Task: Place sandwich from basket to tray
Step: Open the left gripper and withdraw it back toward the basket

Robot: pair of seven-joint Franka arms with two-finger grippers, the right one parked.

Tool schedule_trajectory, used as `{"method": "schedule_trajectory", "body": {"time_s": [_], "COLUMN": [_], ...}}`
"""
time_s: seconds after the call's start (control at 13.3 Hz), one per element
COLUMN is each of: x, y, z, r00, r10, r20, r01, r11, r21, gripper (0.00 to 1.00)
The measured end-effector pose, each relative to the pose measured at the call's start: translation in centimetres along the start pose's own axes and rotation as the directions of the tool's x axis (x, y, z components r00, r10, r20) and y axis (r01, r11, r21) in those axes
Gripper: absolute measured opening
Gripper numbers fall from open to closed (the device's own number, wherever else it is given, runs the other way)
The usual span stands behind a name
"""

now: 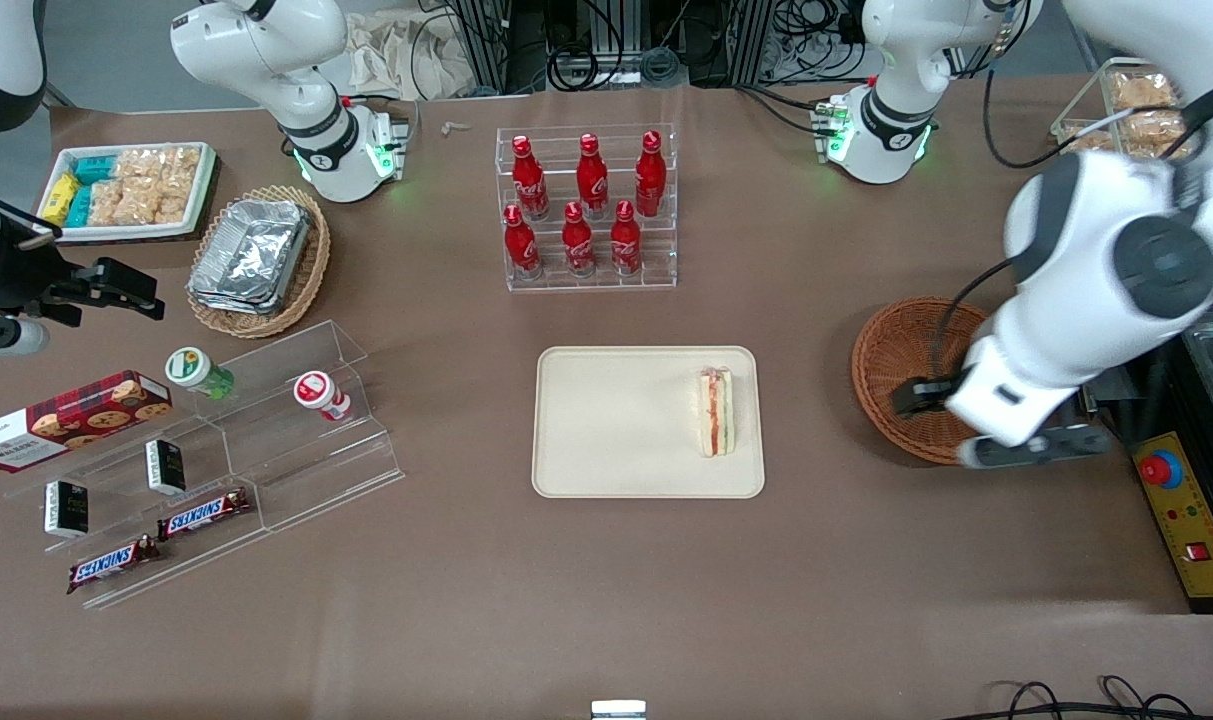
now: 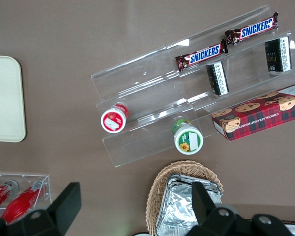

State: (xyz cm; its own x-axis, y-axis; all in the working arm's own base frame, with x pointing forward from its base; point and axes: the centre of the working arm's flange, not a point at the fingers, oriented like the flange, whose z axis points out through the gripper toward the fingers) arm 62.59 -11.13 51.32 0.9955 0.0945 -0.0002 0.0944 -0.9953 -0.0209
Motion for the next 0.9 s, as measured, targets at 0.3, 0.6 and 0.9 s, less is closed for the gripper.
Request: {"method": "schedule_trajectory", "body": {"time_s": [0.3,0.6,0.9], "x": [-1.1,-2.5,-2.3], "y": [-8.2,-13.2,-12.4], "z": [-2.5,-2.3,-1.5], "r00": [0.999,0.998,0.998], "r10": [-0.036,-0.048,-0.028], "r20": [0.001,0.043,0.062], "r01": [0.036,0.05,0.031], "r11": [0.999,0.998,0.998], "r21": [-0.041,-0.047,-0.051], "gripper": [1.0,1.0,1.0]}}
